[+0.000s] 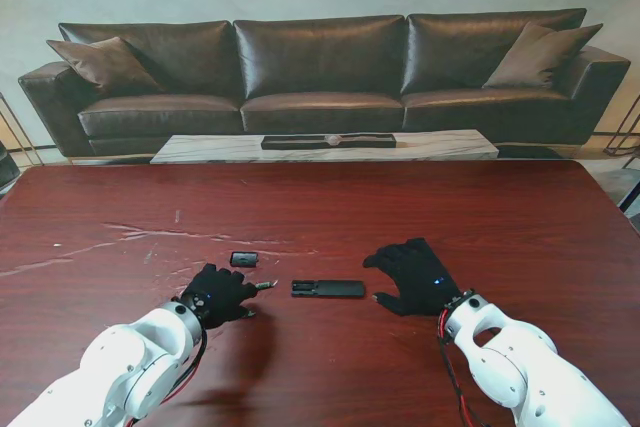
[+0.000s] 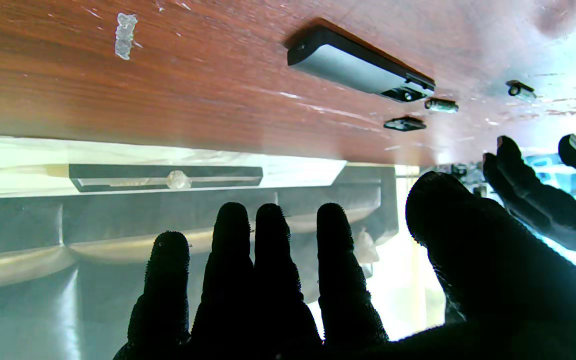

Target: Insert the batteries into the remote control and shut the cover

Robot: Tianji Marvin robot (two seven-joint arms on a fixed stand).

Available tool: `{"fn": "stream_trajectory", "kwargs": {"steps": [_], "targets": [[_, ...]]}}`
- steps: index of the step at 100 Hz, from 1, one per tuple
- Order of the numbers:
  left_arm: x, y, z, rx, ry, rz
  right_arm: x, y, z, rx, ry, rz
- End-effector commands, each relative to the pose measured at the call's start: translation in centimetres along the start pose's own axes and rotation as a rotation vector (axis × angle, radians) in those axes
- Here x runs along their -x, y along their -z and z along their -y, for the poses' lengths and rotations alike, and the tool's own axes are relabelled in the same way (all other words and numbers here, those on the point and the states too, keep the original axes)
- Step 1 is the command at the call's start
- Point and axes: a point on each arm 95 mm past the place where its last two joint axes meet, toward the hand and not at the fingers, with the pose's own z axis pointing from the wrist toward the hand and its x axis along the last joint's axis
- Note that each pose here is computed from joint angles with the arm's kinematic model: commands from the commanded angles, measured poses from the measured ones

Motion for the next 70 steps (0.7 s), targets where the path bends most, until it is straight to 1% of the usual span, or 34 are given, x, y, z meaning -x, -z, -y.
{"fn": "stream_trajectory", "kwargs": {"steps": [1,9,39,70], "targets": [[0.0,-0.2,-1.0,0.024,-0.016,0.003,-0.4,0.0,0.3,-0.006,-0.006,-0.006],[-0.1,-0.4,-1.4,0.029,-0.024,0.005,-0.4,0.0,0.3,-0.007,-0.006,-0.003],[-0.6,-1.2,-2.5,0.037,0.006,0.025,-0.2,0.0,0.3,0.001,-0.012,0.001],[-1.0,-2.2,-3.3,0.045,0.024,0.032,-0.2,0.1,0.3,0.005,-0.016,0.002]]}}
